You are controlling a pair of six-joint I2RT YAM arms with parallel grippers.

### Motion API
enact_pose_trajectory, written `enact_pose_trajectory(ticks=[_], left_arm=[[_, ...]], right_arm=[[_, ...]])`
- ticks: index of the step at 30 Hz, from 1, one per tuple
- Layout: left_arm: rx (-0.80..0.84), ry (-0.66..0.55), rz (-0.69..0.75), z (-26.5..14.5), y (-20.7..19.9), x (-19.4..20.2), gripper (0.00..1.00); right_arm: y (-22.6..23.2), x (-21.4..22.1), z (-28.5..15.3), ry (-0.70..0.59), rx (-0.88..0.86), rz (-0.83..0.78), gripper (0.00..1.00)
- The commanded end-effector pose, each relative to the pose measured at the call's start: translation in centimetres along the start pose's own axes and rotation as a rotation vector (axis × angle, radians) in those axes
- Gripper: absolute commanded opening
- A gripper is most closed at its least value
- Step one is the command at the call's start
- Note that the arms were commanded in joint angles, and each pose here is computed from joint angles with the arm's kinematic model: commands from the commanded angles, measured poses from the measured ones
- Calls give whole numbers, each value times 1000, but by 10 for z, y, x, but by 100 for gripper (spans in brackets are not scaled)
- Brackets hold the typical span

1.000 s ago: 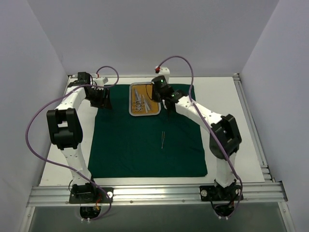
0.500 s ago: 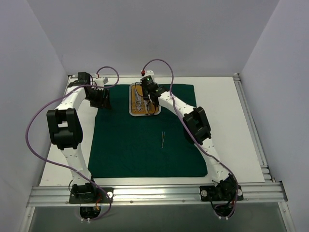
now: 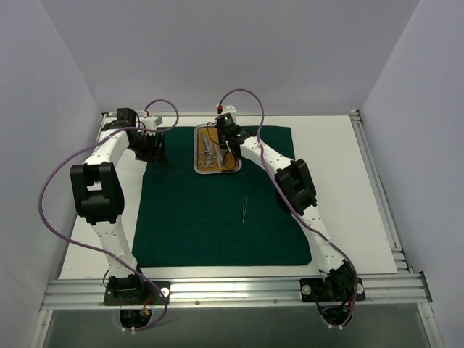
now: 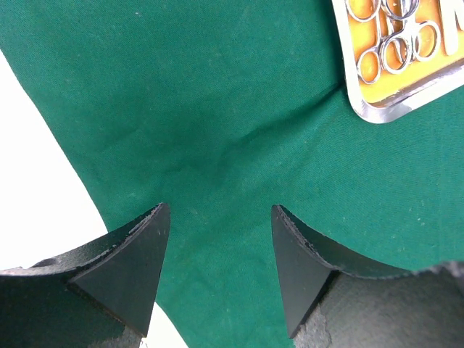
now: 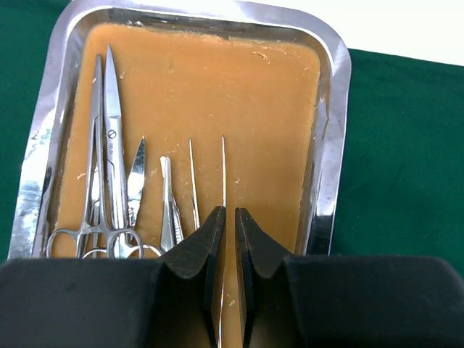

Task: Open and lay out the surgical kit
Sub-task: Pick up the medical item from the container.

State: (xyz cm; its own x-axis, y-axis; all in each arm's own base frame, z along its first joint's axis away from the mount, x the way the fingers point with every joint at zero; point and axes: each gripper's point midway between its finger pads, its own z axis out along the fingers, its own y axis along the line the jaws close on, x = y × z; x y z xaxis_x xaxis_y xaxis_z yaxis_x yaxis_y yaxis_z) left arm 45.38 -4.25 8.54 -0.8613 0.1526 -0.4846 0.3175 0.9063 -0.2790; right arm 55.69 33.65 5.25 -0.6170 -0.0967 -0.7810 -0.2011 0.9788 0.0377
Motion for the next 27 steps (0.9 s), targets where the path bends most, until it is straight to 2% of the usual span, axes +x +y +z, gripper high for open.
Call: enact_pose_trajectory(ticks=[1,13,16,17,18,23,27], left_arm=[[16,-19,20,-2,-3,-7,67],[14,-18,20,-2,-2,-8,67],[14,-17,20,-2,-2,-7,67],[15,-15,19,-1,-2,-6,67],[13,-16,19,-2,-2,-7,67],[14,-18,20,-3,-3,-7,67],[15,-21,21,-4,-4,-8,67]], right_arm=[[3,2,9,-2,-8,7,8],[3,24,22,46,-9,15,10],[5,27,21,52,-15,21,7],[5,27,21,54,-16,23,3],[4,24,19,50,-16,27,0],[2,0,4,2,-7,33,0],[1,-46,-29,-100,-9,57,0]])
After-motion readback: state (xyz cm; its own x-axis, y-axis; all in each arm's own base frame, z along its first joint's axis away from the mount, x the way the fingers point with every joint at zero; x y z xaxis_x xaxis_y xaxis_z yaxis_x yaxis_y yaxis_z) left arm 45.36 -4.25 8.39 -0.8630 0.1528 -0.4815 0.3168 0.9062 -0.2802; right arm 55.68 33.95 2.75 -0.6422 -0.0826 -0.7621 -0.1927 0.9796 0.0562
